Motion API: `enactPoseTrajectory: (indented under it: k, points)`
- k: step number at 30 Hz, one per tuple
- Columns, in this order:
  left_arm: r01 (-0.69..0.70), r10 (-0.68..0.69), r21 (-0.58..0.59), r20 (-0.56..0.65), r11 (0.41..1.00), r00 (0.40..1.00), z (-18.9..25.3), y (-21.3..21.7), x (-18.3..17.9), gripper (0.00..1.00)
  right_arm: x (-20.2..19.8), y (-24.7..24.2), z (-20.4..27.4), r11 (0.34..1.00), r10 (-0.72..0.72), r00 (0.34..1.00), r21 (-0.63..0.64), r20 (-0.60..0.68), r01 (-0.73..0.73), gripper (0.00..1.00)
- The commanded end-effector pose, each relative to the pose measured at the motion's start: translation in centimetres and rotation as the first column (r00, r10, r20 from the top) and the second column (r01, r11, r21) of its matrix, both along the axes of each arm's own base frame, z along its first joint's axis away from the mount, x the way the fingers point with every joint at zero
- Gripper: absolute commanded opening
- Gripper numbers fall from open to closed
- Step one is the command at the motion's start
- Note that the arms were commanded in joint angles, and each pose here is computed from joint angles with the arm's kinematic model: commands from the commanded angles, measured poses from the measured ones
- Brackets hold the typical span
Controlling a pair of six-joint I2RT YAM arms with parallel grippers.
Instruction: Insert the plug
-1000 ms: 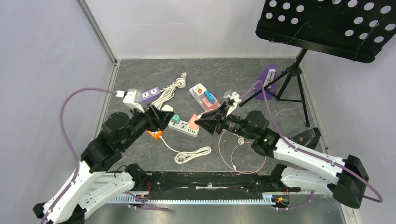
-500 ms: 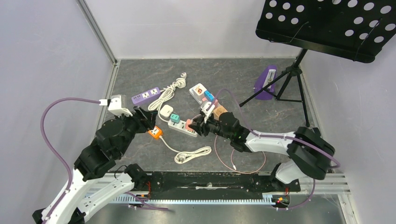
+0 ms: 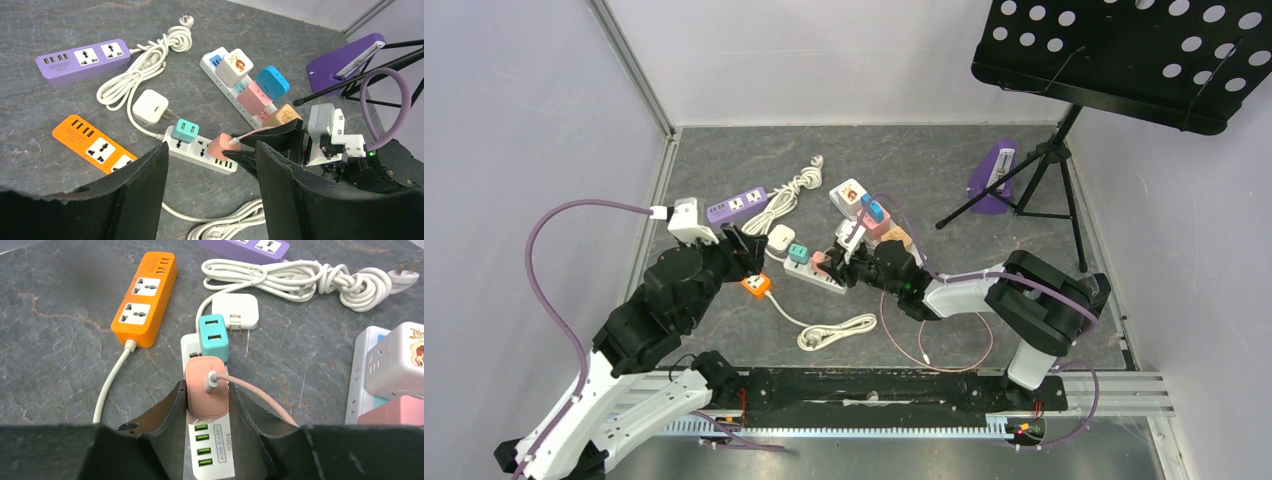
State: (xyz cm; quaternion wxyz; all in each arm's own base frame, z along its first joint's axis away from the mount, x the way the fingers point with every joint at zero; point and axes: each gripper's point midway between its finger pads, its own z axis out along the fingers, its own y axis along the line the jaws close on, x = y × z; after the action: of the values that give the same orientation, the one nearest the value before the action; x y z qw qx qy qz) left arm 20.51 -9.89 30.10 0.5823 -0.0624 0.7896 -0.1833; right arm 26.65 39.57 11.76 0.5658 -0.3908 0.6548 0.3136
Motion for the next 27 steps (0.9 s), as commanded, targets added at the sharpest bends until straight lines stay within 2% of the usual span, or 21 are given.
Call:
enactPoseTrajectory:
  k: [1,7,27]
  points:
    - [-0.001,0.001,0.026,0.018,1.0,1.0,0.3,0.1,0.3,0.69,2.0,1.7,4.3,0.996,-0.032,0.989,0.091,0.142,0.02,0.0]
    - [-0.001,0.0,0.027,0.029,1.0,1.0,0.7,0.2,0.3,0.69,2.7,2.7,2.4,1.0,-0.004,0.989,0.012,0.15,0.002,0.0]
    - [-0.001,0.001,0.029,0.015,1.0,1.0,-0.1,0.2,0.2,0.69,3.3,1.9,-1.8,0.992,-0.022,0.995,-0.121,0.1,0.034,0.0]
